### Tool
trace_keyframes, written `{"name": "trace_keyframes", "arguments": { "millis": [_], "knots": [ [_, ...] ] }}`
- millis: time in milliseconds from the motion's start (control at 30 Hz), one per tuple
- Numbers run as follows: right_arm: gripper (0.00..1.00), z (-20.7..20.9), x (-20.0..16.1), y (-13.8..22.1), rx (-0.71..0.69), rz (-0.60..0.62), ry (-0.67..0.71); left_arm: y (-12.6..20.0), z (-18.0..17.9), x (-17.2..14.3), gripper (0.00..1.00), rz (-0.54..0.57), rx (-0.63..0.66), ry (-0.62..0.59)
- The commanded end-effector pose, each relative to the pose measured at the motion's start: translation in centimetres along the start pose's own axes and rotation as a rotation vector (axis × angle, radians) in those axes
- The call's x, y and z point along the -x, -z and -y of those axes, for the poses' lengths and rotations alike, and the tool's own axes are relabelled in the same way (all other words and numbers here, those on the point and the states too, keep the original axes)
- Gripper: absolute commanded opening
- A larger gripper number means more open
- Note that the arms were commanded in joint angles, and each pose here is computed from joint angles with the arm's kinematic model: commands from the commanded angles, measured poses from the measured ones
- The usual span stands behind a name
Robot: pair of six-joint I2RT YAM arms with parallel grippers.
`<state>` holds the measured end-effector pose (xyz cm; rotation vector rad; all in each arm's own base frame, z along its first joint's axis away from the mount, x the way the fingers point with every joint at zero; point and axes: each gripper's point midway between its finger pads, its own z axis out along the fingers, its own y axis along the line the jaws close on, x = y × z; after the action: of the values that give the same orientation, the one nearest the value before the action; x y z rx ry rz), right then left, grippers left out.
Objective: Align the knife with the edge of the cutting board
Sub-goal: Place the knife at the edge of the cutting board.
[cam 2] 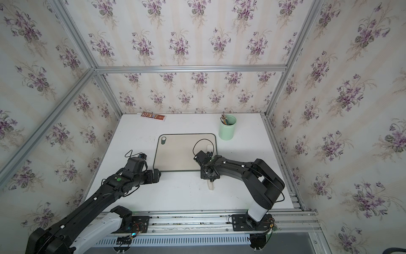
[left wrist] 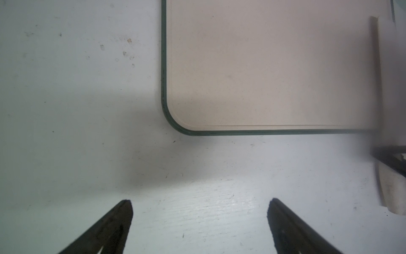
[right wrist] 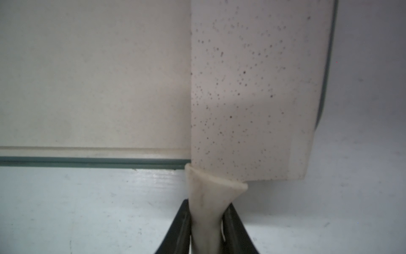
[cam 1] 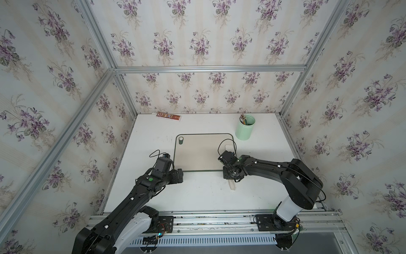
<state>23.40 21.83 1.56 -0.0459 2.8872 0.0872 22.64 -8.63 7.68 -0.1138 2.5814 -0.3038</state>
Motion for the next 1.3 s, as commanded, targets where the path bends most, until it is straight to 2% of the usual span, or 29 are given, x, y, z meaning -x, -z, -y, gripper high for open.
{"name": "trace_keyframes", "arguments": {
  "millis": [0,233,433,500,1267],
  "knots": [
    [0.27,0.02,0.08,0.11,-0.005,0.004,-0.006,0.09,-0.03,0.20,0.99,0.005,0.005,0.002],
    [0.28,0.02,0.09,-0.04,-0.010,0.002,-0.004,0.04,-0.01,0.22,0.99,0.004,0.005,0.002],
    [0.40,-0.08,0.20,-0.02,-0.009,0.004,-0.003,0.02,0.01,0.18,0.99,0.001,0.004,0.002],
    [0.42,-0.11,0.18,-0.06,-0.007,0.002,-0.003,0.02,0.02,0.17,0.99,0.001,0.003,0.001],
    [0.33,0.24,0.06,-0.01,-0.009,0.014,-0.019,0.04,-0.01,0.20,0.99,0.003,0.005,0.002]
  ]
}}
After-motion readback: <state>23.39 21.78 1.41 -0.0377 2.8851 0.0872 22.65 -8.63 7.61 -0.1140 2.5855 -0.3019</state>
